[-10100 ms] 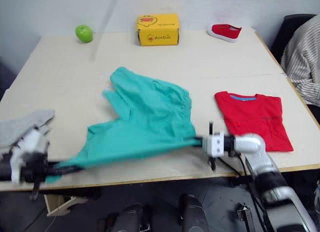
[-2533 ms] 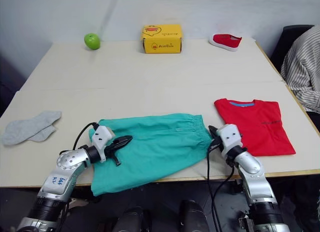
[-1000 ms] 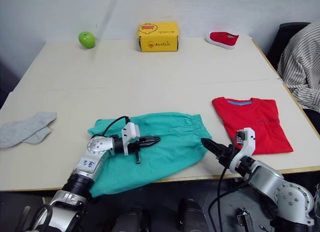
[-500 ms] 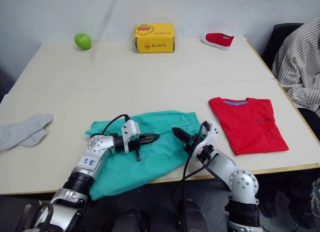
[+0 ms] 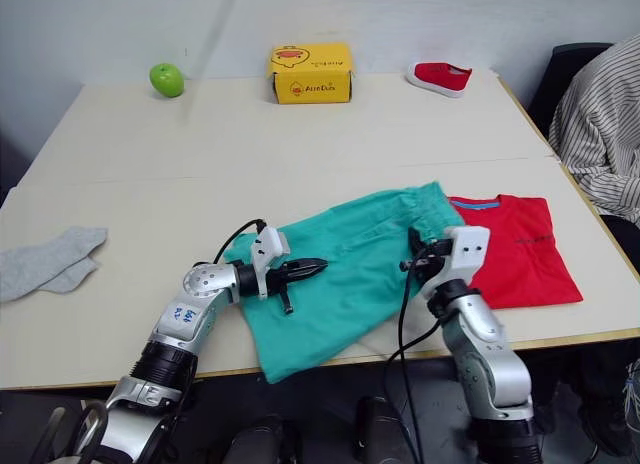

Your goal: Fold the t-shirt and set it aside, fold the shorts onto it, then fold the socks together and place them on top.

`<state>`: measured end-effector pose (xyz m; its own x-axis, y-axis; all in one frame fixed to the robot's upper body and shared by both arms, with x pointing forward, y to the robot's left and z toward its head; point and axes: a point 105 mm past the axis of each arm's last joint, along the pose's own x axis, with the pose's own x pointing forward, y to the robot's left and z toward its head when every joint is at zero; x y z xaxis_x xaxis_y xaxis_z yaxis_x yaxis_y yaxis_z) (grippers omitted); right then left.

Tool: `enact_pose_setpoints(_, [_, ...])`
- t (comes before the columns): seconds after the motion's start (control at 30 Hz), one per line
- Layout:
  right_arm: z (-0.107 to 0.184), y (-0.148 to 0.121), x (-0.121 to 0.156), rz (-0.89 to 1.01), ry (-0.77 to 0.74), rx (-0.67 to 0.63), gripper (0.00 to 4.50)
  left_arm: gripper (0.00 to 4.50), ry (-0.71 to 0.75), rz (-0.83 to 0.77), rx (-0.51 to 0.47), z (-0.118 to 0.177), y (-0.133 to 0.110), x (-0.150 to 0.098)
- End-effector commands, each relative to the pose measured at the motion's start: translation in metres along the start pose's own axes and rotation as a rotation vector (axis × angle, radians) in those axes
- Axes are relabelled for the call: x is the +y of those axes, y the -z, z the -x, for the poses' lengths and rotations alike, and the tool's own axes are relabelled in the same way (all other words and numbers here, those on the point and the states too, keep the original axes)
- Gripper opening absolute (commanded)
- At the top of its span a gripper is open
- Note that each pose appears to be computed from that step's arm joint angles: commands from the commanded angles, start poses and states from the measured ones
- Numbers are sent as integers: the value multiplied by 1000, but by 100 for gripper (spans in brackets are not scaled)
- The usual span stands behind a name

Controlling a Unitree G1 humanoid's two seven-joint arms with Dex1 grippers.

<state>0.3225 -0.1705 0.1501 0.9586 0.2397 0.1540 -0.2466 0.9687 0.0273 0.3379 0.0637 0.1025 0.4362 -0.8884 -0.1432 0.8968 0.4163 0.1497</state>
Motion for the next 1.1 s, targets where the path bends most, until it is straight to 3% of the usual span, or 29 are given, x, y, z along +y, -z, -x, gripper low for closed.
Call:
enact_pose_setpoints(0.03, [-2, -38, 12, 391, -43, -113, 2, 0, -44, -27, 5, 2, -5, 9])
enact_pose_setpoints(0.13, [-10, -44, 33, 495, -75, -139, 2, 0, -115, -16, 18, 10, -5, 22])
enact_pose_setpoints(0.23, [-20, -39, 79, 538, -225, -145, 2, 0, -210, 5, 41, 26, -6, 36])
enact_pose_setpoints(0.33, [-20, -21, 130, 515, -414, -103, 2, 0, -233, 22, 67, 41, -2, 34])
enact_pose_setpoints(0.63, [-12, 21, 156, 431, -612, 87, 2, 0, -242, 54, 99, 52, 12, 28])
enact_pose_setpoints(0.83, [5, 14, 165, 207, -831, 126, 215, 0, -294, 72, 49, 67, 10, 32])
enact_pose_setpoints(0.97, [38, -11, 154, -36, -1138, 170, 351, 0, -367, 139, -46, 109, 0, 42])
enact_pose_setpoints(1.1, [49, -36, 130, -208, -1257, 192, 351, 0, -342, 139, -110, 140, -18, 46])
